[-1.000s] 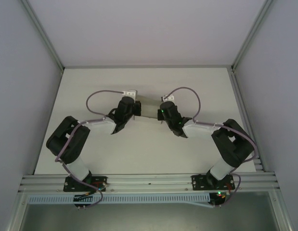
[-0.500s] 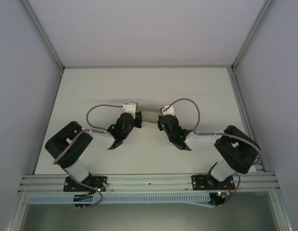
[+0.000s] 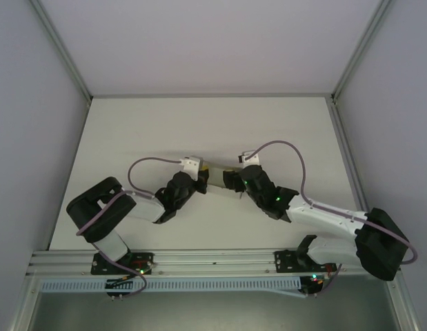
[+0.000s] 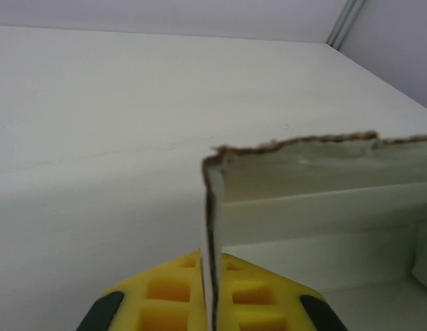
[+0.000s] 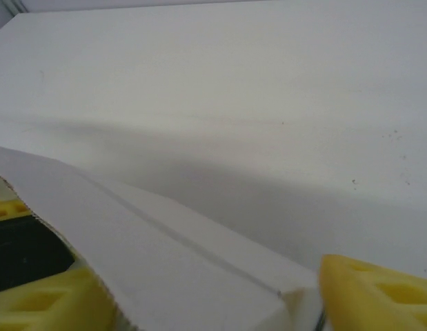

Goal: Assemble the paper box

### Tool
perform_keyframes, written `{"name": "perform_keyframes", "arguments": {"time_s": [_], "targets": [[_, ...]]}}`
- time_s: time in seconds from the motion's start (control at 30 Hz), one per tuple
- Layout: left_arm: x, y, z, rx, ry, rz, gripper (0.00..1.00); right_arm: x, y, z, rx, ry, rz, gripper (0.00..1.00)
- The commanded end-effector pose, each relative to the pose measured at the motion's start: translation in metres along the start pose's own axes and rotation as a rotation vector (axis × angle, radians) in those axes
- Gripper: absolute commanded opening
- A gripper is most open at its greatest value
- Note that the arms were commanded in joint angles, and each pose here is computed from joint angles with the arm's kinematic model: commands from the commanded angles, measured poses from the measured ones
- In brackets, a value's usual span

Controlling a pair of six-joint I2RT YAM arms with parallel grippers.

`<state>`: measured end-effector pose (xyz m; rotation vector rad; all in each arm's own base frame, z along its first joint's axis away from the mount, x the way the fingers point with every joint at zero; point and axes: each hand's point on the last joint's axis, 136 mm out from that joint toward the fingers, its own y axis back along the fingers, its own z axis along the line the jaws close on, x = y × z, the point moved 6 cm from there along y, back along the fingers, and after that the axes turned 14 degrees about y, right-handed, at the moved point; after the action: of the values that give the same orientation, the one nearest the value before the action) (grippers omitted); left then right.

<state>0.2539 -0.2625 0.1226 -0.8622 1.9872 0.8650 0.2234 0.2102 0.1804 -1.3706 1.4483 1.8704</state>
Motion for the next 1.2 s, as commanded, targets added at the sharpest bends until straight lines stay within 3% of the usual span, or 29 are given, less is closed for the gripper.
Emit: {"name": "perform_keyframes", "arguments": {"time_s": [0.0, 0.3, 0.43, 0.83, 1.03, 1.17], "targets": [[0.002, 0.003, -0.005, 0.023, -0.043, -0.01, 0.02, -0.001, 0.015, -0.004, 0.008, -0.015, 0.045, 0.83], [0.003, 0.01, -0.012, 0.002, -0.123, -0.067, 0.04, -0.034, 0.06, -0.005, -0.127, -0.075, -0.149, 0.94], [0.003, 0.016, -0.009, 0.006, -0.122, -0.105, 0.07, -0.037, 0.067, -0.016, -0.067, -0.086, -0.177, 0.96], [0.023, 0.024, -0.011, 0.03, -0.174, -0.142, 0.13, -0.002, 0.037, -0.048, 0.083, -0.224, 0.08, 0.82], [0.026, 0.028, -0.011, 0.028, -0.185, -0.148, 0.28, 0.029, 0.013, -0.026, -0.072, -0.211, 0.165, 0.77], [0.023, 0.036, -0.011, 0.03, -0.181, -0.153, 0.33, 0.056, 0.001, -0.026, -0.05, -0.193, 0.255, 0.76]]}}
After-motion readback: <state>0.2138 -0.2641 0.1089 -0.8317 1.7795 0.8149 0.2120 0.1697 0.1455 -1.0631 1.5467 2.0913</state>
